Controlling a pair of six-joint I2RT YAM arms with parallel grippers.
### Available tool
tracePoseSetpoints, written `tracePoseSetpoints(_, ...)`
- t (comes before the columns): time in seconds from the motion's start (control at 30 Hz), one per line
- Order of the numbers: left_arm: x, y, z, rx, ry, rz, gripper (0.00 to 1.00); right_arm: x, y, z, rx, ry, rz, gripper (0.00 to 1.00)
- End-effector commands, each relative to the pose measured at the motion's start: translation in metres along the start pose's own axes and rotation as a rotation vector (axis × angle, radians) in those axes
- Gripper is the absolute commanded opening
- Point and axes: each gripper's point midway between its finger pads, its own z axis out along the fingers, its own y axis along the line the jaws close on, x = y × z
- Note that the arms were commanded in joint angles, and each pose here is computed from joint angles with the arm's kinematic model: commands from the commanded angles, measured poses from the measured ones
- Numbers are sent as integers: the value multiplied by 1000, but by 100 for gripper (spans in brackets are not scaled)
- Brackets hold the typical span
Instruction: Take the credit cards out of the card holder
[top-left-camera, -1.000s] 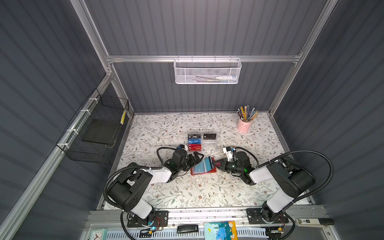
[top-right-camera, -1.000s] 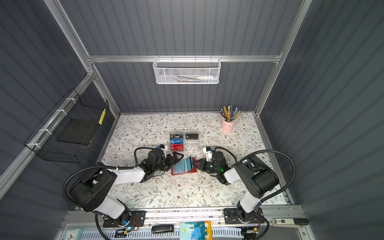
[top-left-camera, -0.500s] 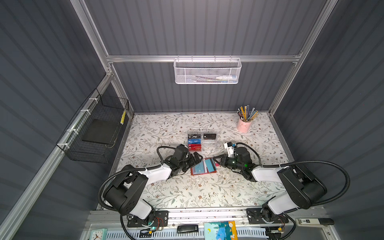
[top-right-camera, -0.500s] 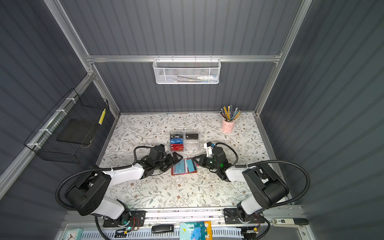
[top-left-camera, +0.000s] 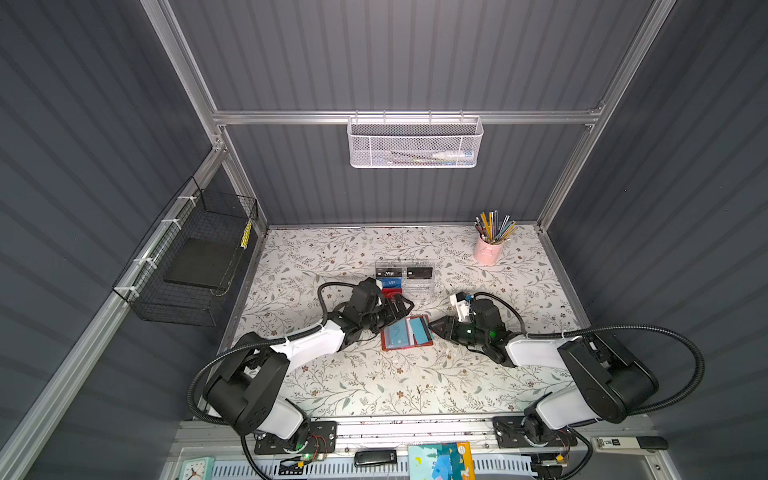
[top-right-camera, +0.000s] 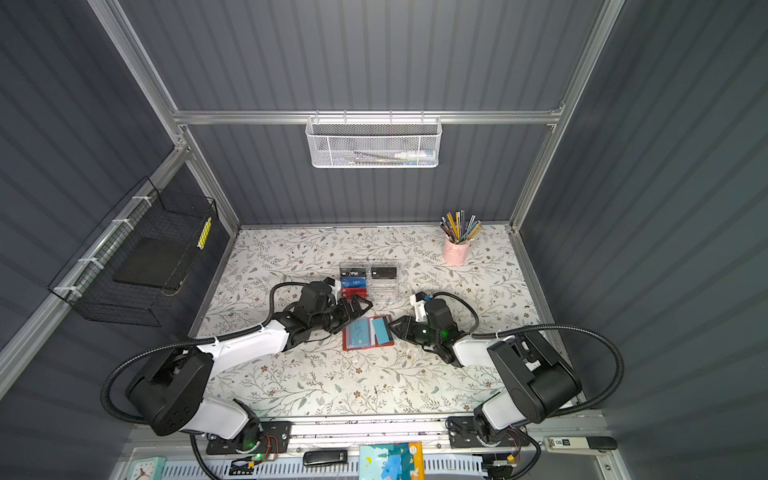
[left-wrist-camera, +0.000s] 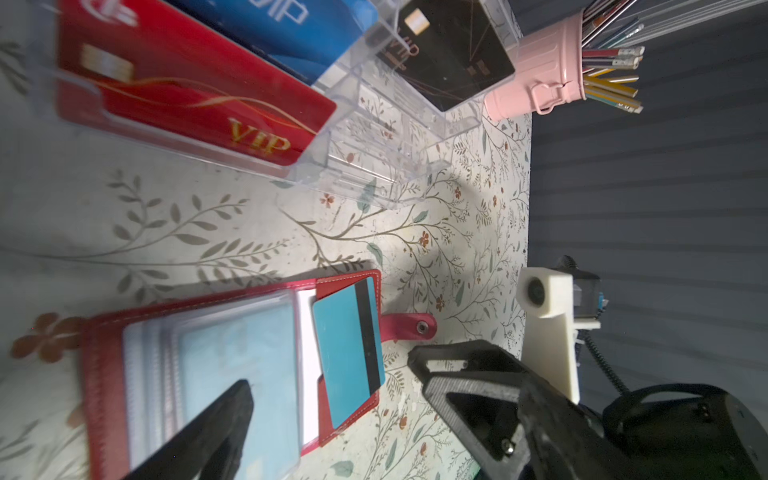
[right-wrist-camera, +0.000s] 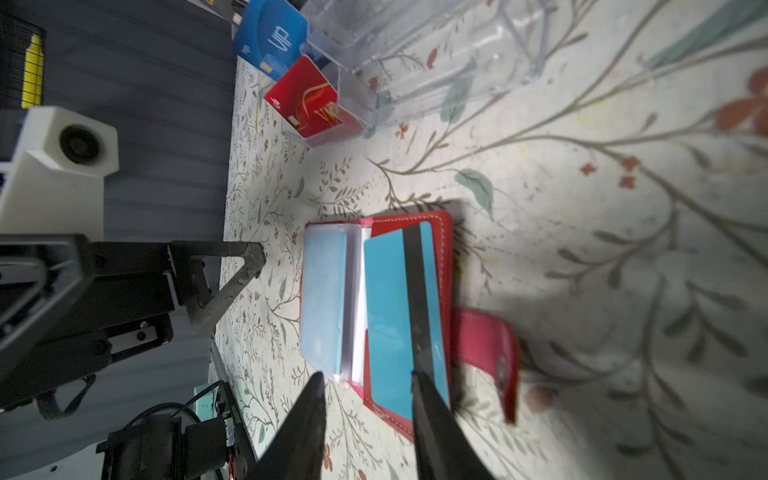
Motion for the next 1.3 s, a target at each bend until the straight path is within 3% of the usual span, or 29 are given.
tracePoseSetpoints(0.0,6,-23,14,56,34,14,100,10,-9,-3,9,13,14,36)
tracePoseSetpoints(0.2,22,-34,38,59,73,36,100,21,-18,-3,12,27,31,36)
tracePoseSetpoints(0.43,31,-19,56,40,94,14,100,24,-22,3,-1,36,48,36)
tracePoseSetpoints(0.9,39,5,66,-6,106,-1,100,23,-21,14,-70,29,91,31)
tracePoseSetpoints(1.27,48,22,65,-32,115,-18,100,22,-22,7,-45,14,79,27)
